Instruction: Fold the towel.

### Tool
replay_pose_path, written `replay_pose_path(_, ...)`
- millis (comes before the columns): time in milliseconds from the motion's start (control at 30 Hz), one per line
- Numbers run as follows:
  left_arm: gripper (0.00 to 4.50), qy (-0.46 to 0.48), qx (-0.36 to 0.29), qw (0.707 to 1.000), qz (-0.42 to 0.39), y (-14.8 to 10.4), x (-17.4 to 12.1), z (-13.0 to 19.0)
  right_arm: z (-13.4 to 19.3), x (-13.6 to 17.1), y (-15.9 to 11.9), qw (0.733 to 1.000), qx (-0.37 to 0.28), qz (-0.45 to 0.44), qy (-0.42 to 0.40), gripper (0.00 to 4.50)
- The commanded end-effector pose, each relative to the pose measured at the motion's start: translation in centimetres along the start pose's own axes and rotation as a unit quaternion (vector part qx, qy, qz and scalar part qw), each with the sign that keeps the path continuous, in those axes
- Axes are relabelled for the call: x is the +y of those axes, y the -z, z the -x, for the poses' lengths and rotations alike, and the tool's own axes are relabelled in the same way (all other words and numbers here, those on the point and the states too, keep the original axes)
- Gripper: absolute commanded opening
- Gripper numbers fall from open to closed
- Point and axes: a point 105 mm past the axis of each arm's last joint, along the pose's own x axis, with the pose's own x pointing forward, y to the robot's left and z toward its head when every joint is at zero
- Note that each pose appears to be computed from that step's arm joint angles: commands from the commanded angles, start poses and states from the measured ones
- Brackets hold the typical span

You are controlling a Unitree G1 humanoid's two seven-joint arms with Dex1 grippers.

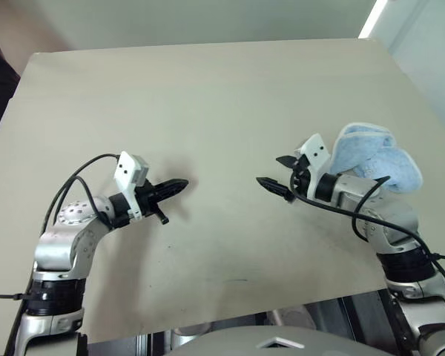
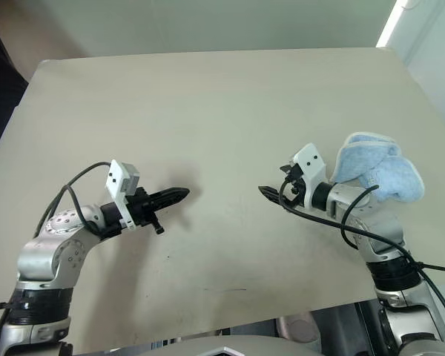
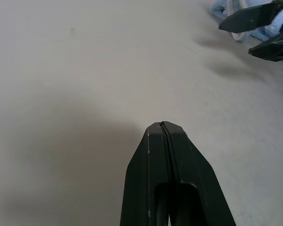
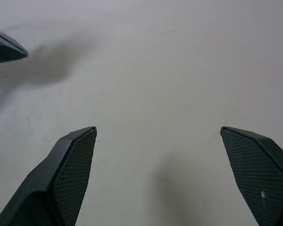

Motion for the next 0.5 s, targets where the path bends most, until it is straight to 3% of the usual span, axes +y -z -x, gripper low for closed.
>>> replay_pose_path(33, 0.0, -0.002, -0.021, 0.999, -0.026, -1.8, 0.1, 1.2, -0.2, -0.1, -1.2, 0.999, -0.02, 0.036, -0.009, 4.44)
replay_pose_path(200, 0.0, -0.046, -0.016, 0.998, -0.034, -1.9, 1.6, 2.3, -0.6, -0.6, -1.5, 0.998, -0.031, 0.053, -0.011, 4.44)
replay_pose_path(500, 0.0, -0.056, -0.019, 0.998, -0.021, -1.8, 0.6, 3.2, -1.0, 0.1, -1.4, 0.997, -0.048, 0.047, -0.024, 4.44)
